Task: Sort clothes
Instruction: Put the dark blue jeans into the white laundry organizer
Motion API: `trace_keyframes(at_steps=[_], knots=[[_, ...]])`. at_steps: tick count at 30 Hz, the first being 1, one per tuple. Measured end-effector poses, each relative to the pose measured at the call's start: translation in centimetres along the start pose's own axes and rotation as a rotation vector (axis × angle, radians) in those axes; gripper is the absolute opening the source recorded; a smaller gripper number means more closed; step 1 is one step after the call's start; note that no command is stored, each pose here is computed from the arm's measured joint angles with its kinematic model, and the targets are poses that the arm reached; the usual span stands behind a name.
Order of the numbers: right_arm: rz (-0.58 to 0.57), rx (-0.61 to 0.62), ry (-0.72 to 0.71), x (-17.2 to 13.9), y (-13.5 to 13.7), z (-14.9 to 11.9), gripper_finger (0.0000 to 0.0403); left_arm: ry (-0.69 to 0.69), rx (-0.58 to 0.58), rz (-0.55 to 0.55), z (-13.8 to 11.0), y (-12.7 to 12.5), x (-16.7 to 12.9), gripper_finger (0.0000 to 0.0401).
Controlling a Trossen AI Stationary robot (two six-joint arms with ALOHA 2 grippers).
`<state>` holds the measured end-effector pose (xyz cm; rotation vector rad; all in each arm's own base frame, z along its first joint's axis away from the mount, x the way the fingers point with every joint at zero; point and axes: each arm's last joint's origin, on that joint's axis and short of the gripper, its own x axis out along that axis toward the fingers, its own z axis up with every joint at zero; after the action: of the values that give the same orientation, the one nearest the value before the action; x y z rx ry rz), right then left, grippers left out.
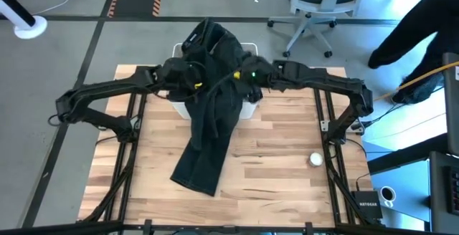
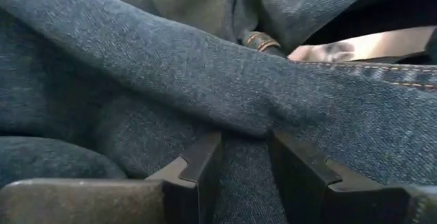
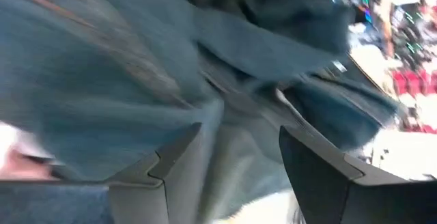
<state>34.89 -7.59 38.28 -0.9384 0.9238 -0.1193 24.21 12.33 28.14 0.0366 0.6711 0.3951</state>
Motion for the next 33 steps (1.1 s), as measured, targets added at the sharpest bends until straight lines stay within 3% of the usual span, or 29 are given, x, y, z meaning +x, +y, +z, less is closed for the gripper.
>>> trace_keyframes(at_steps=[4,6,10,13,19,23,28,33], knots=[[0.048,-0.055,-0.027,-0.9,1.7,1.7,0.0211,0.040,-0.053,-0.119,-0.8,0.8,2.1,0.0120],[0.062,-0.075,-0.049,-1.4,2.6,2.7,0.0211,0.017,-0.040,-0.113,-0.2,1.0,1.8,0.0120],[0.062,-0.115,-0.065,-2.8,4.5,4.6,0.0211,-0.111,0.002,-0.069,1.8,0.9,-1.6,0.0120],[0.063,-0.136,-0.047,-3.9,6.1,5.8,0.0211,-0.336,0.057,-0.036,4.1,0.8,-6.4,0.0120],[0.073,-0.146,-0.011,-5.7,10.2,7.5,0.0211,-0.455,0.154,-0.023,3.3,0.0,-11.4,0.0120],[0.089,-0.164,0.073,-4.7,14.8,7.3,0.0211,-0.484,0.110,-0.038,2.1,-0.3,-12.5,0.0120],[-0.037,-0.163,0.118,-1.6,21.6,6.0,0.0211,-0.428,0.087,-0.049,0.1,-0.6,-10.9,0.0120],[-0.131,-0.043,0.071,1.8,26.6,3.1,0.0211,-0.390,0.020,-0.083,-0.6,-0.9,-9.8,0.0120]])
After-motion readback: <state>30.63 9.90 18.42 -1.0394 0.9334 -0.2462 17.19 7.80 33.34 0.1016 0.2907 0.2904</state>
